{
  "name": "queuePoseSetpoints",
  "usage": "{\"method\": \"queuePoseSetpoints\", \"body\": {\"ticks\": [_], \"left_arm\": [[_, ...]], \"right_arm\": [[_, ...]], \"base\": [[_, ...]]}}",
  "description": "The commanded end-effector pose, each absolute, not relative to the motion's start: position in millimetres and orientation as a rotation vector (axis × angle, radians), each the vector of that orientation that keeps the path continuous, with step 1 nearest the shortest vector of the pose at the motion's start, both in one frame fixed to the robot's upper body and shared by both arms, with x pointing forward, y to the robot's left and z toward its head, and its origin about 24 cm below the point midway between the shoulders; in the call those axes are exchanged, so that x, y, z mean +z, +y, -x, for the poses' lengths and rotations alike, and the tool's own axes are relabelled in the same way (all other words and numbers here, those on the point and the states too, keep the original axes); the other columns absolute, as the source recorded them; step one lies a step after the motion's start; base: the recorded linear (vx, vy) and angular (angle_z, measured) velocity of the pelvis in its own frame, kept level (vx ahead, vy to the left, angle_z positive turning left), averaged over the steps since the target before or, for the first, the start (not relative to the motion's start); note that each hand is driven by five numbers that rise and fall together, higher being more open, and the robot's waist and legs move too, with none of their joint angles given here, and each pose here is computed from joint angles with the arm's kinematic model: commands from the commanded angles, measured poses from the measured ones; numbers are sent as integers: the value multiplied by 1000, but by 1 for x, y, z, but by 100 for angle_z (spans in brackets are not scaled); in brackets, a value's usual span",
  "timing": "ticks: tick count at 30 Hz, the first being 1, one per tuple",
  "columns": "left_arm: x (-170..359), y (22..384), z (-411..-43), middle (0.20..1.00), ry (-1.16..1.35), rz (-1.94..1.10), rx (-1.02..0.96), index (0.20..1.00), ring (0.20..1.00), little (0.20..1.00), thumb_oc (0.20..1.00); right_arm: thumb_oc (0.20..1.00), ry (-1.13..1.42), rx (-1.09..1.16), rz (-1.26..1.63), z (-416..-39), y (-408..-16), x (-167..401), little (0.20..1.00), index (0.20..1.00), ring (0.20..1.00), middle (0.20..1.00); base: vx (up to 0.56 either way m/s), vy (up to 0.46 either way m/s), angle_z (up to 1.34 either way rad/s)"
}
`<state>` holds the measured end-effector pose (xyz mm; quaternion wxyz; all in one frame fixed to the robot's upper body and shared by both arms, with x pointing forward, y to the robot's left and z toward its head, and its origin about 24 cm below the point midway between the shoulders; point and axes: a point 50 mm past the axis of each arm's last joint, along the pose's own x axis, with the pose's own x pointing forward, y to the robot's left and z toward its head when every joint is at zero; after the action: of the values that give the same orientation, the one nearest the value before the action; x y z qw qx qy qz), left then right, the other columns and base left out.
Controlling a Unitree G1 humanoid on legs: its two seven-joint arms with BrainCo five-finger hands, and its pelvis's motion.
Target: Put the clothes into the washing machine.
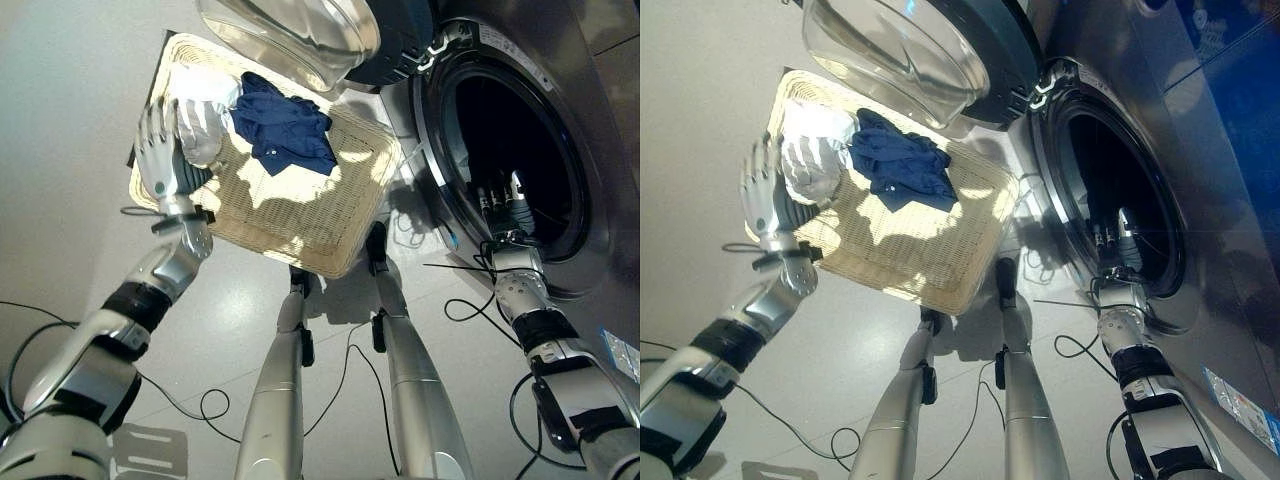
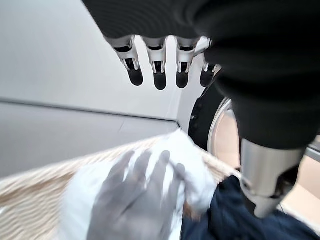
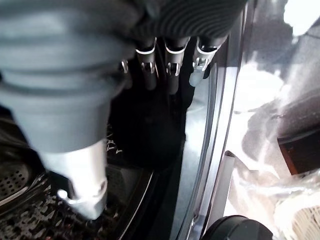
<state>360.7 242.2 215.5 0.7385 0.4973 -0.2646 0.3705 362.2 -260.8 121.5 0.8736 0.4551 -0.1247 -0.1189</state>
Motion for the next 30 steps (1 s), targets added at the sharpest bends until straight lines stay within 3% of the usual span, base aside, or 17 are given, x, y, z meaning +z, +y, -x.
{"method": "queuePoseSetpoints", "body": {"ticks": [1, 14, 30], "left_arm": [[236, 263, -357, 1000, -589, -1218, 941, 1000, 1000, 1000, 1000], [261, 288, -377, 1000, -189, -1413, 956, 1000, 1000, 1000, 1000], [297, 357, -346, 1000, 604, -1673, 1019, 1000, 1000, 1000, 1000]], "right_arm": [[1000, -290, -206, -900, -356, -259, 125, 1000, 1000, 1000, 1000], [1000, -229, -88, -817, -357, -241, 121, 1000, 1000, 1000, 1000], [1000, -250, 171, -835, -331, -212, 116, 1000, 1000, 1000, 1000]], "base": [[31, 126, -14], [31, 130, -11], [11, 81, -7]]}}
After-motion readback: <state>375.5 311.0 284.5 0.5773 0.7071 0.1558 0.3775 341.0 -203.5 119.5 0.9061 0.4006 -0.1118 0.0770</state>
